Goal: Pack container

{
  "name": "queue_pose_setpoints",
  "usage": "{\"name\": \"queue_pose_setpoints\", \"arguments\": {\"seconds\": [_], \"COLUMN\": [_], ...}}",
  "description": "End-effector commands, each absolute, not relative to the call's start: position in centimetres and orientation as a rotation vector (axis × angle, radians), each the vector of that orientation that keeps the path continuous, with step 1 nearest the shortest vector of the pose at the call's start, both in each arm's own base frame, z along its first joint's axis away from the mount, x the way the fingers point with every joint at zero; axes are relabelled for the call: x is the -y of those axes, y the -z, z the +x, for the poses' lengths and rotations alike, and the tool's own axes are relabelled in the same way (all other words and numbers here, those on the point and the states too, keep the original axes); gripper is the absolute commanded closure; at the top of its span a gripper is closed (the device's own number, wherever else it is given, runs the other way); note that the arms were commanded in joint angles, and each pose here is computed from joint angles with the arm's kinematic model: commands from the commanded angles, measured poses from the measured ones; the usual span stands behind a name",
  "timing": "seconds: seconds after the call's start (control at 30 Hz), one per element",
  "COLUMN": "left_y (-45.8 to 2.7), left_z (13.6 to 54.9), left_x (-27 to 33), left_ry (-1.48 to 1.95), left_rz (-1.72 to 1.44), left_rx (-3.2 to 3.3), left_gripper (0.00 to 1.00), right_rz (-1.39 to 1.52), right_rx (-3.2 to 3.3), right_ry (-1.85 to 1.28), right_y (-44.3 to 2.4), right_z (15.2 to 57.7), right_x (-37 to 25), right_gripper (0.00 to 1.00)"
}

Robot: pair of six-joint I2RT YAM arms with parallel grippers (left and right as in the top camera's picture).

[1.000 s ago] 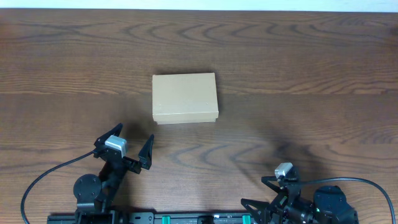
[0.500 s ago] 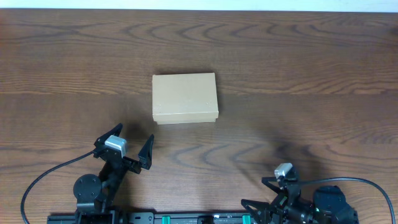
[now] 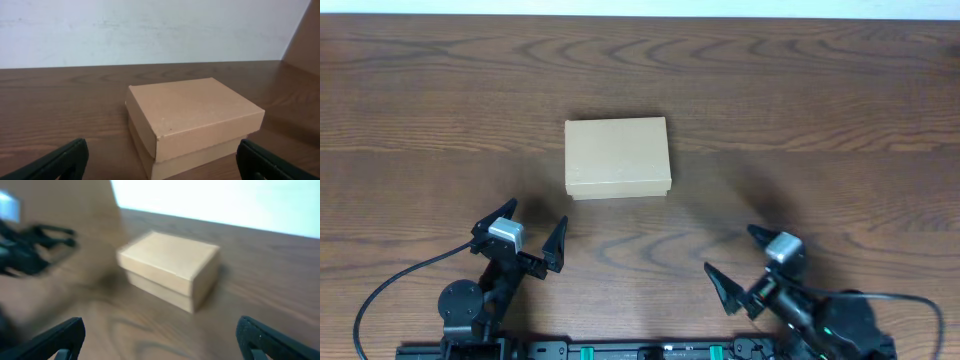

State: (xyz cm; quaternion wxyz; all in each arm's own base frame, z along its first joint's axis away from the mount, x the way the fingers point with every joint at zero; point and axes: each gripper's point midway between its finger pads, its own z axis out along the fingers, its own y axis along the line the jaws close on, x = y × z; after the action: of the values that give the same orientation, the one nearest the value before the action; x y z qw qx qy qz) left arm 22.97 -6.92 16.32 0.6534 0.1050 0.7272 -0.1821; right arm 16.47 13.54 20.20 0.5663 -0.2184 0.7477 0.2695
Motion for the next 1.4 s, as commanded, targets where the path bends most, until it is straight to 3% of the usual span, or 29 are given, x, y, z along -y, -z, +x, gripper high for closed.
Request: {"name": "queue_pose_setpoints", "arguments": {"seconds": [0.0,0.2,1.37], "left_y": [-14.6,-14.6,-14.6], "left_z": [23.1,23.1,23.1], "left_x": [6.9,6.9,6.9], "left_ry": [0.421,0.421,0.421], "left_rz": [0.227,0.227,0.227], "left_rx": [-1.688,-1.688,-1.688], "left_gripper": [0.05,0.05,0.05], "right_rz": [-0.525,-0.501,-0.502], "right_rx": [-1.773,-1.786,-1.772], "right_ry": [-0.421,-0.387,-0.375], "right_y": [-17.0,-13.5,-13.8], "right_z": [18.6,19.7,19.8], "right_x": [-12.1,-12.0,-12.0], "right_gripper": [0.01,0.01,0.01]}}
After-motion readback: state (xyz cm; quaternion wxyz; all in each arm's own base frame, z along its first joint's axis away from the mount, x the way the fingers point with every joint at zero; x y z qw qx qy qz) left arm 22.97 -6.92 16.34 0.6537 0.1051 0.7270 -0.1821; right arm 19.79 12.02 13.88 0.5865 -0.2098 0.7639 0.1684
